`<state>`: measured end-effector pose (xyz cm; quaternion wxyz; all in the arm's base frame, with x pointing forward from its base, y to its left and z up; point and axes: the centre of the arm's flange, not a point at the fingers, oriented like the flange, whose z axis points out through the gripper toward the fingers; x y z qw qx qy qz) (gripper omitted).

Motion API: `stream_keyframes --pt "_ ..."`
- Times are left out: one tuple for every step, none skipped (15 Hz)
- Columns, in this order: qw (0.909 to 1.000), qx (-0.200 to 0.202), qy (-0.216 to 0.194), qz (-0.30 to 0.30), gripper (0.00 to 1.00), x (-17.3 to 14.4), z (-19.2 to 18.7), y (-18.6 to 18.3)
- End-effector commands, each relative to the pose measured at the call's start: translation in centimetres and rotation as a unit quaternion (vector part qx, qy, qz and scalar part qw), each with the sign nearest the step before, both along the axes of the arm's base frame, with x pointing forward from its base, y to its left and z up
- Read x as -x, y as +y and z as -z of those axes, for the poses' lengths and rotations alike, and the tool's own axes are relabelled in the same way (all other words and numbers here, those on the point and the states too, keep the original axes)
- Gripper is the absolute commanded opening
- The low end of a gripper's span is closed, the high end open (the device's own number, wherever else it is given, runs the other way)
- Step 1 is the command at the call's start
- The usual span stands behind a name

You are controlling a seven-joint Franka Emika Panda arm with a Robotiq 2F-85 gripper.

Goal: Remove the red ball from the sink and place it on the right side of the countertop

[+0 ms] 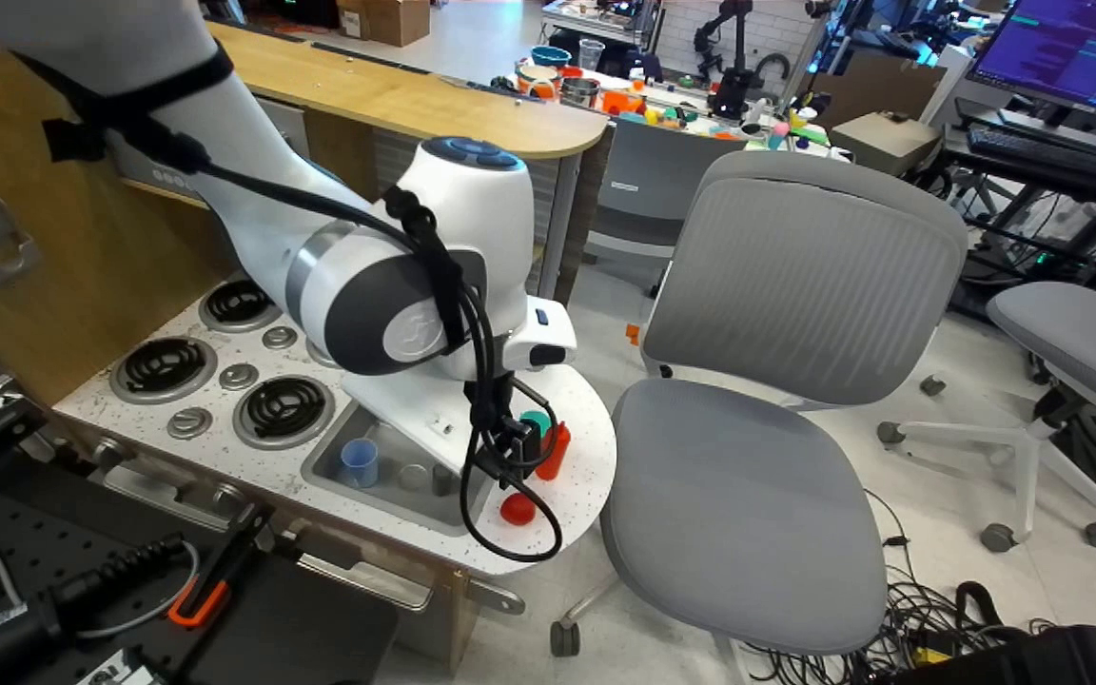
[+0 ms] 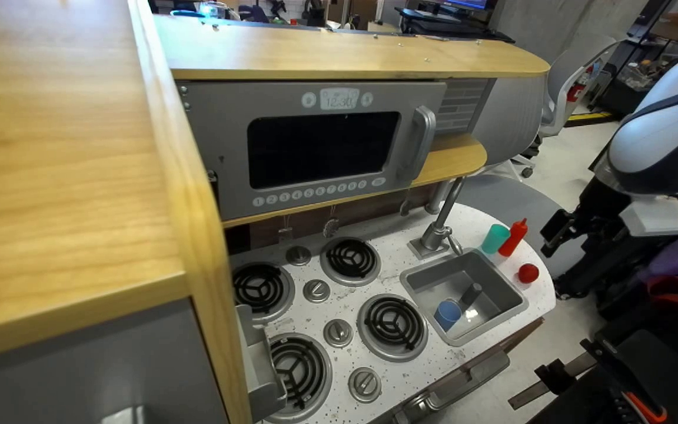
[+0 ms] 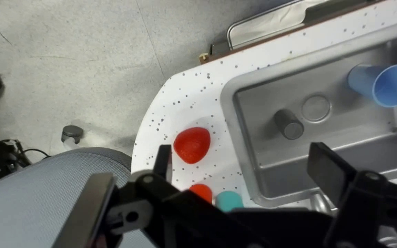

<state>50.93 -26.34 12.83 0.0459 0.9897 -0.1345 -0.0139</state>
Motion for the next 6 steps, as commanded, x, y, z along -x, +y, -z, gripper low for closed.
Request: stream_keyframes --pt "0.9990 -0.028 0.032 -0.014 1.00 3.9 -5.3 -0.7" --pt "0.9998 -0.014 0.014 -0.008 1.00 1.6 -2.5 -0.4" --pt "0.9998 -0.016 0.015 -0.005 1.00 2.0 -3.3 -0.7" --pt "0.9998 -0.015 0.013 -0.005 1.00 1.9 -3.5 -0.8" --pt "0.9998 -0.015 0.014 -0.006 1.00 1.9 -3.3 -0.7" --pt "0.9997 -0.016 0.017 -0.007 1.00 1.9 -2.9 -0.5"
